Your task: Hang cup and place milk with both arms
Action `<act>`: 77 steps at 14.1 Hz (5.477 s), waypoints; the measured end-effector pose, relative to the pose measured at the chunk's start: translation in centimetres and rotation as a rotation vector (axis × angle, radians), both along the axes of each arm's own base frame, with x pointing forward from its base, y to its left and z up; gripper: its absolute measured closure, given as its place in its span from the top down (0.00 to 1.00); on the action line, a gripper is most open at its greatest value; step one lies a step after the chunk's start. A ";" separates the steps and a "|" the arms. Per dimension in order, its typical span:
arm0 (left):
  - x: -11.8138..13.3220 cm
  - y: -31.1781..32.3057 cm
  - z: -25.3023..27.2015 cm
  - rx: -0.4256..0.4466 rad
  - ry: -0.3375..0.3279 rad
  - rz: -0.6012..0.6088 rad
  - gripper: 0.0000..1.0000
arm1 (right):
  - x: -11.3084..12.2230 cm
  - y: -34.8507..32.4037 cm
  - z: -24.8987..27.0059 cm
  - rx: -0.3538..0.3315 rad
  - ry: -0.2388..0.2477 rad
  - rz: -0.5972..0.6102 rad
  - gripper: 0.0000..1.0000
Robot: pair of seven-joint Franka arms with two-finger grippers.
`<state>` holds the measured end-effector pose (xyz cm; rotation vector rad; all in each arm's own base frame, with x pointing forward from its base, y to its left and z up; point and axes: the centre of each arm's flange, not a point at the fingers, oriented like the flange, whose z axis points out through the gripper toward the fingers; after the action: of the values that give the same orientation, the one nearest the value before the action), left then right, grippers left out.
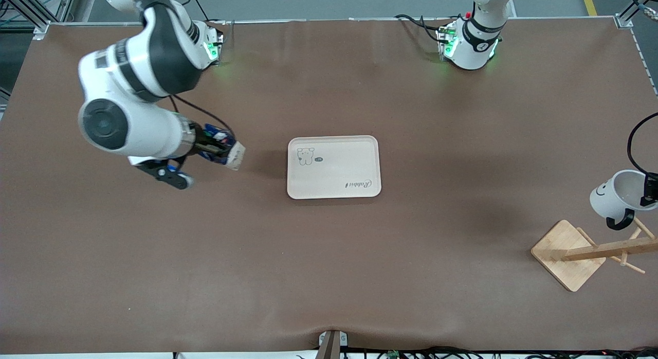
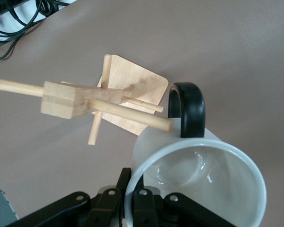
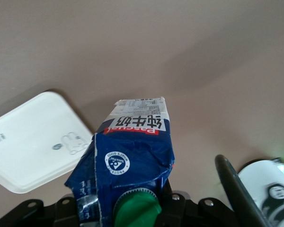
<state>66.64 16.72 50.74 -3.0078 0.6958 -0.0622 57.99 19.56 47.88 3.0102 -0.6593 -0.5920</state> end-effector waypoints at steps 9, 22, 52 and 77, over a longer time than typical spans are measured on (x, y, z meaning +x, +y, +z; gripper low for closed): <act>-0.6 3.1 0.0 0.000 -0.001 0.010 0.06 | 2.4 -23.4 -3.5 0.132 -0.138 0.290 0.50; 0.0 2.6 -1.3 -0.057 0.011 0.056 0.83 | -7.5 -27.4 -14.7 0.155 -0.192 0.325 0.50; -2.8 -10.2 7.0 0.040 0.066 0.290 1.00 | -5.0 -26.1 -8.2 0.114 -0.203 0.342 1.00; -14.4 -20.5 11.3 -0.040 0.095 0.529 1.00 | -2.0 -26.5 20.2 0.036 -0.339 0.339 1.00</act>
<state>52.26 -3.76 62.08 -3.1353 -0.1145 0.0903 56.03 -6.99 68.08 3.1754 -0.1267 -0.0816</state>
